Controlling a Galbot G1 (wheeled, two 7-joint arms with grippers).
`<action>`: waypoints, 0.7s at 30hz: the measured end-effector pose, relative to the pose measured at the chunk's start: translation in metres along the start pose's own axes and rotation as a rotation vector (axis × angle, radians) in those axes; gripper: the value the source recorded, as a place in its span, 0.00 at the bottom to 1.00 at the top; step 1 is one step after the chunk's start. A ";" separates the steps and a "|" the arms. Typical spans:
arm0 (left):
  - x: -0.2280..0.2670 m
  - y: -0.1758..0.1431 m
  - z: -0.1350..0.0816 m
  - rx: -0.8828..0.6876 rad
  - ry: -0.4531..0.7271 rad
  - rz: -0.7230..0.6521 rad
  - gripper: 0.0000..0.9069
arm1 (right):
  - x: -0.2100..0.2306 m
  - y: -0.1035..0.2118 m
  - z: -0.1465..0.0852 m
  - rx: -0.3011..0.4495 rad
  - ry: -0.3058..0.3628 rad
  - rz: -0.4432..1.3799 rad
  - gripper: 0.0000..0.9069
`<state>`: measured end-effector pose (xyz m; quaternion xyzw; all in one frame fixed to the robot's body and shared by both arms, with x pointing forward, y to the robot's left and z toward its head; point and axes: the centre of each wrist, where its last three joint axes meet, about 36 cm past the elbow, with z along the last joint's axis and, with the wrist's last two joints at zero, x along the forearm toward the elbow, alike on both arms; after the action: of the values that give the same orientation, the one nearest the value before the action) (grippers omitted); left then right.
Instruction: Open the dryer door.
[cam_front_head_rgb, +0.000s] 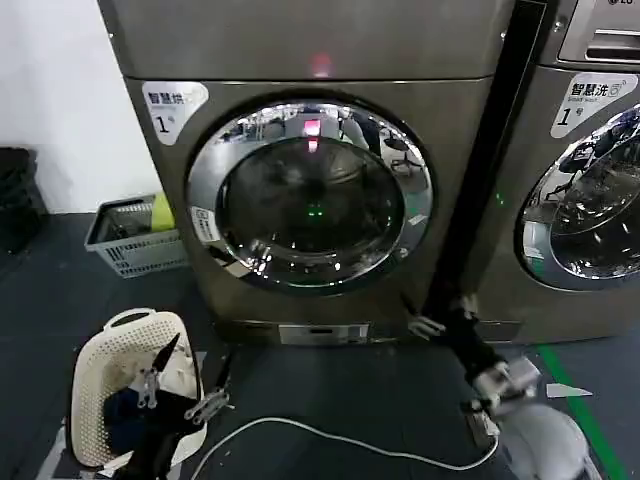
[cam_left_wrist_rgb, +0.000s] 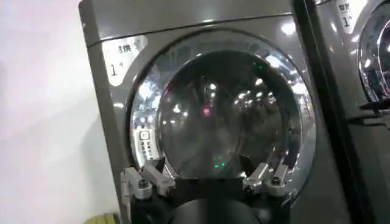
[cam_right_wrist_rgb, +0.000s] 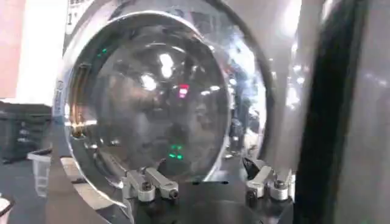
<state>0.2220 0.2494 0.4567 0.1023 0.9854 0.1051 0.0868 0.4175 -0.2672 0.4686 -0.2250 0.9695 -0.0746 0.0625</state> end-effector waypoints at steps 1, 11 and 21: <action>0.000 0.000 0.000 0.000 -0.001 -0.002 1.00 | -0.006 0.001 0.000 0.000 -0.004 -0.014 1.00; 0.003 -0.003 -0.001 0.001 0.001 -0.013 1.00 | -0.057 0.003 0.001 0.018 -0.036 -0.096 1.00; 0.004 -0.003 -0.002 0.001 -0.002 -0.021 1.00 | -0.095 0.005 0.011 0.014 -0.033 -0.152 1.00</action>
<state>0.2174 0.2474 0.4573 0.0921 0.9864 0.1035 0.0888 0.5023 -0.2219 0.4649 -0.2989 0.9478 -0.0823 0.0744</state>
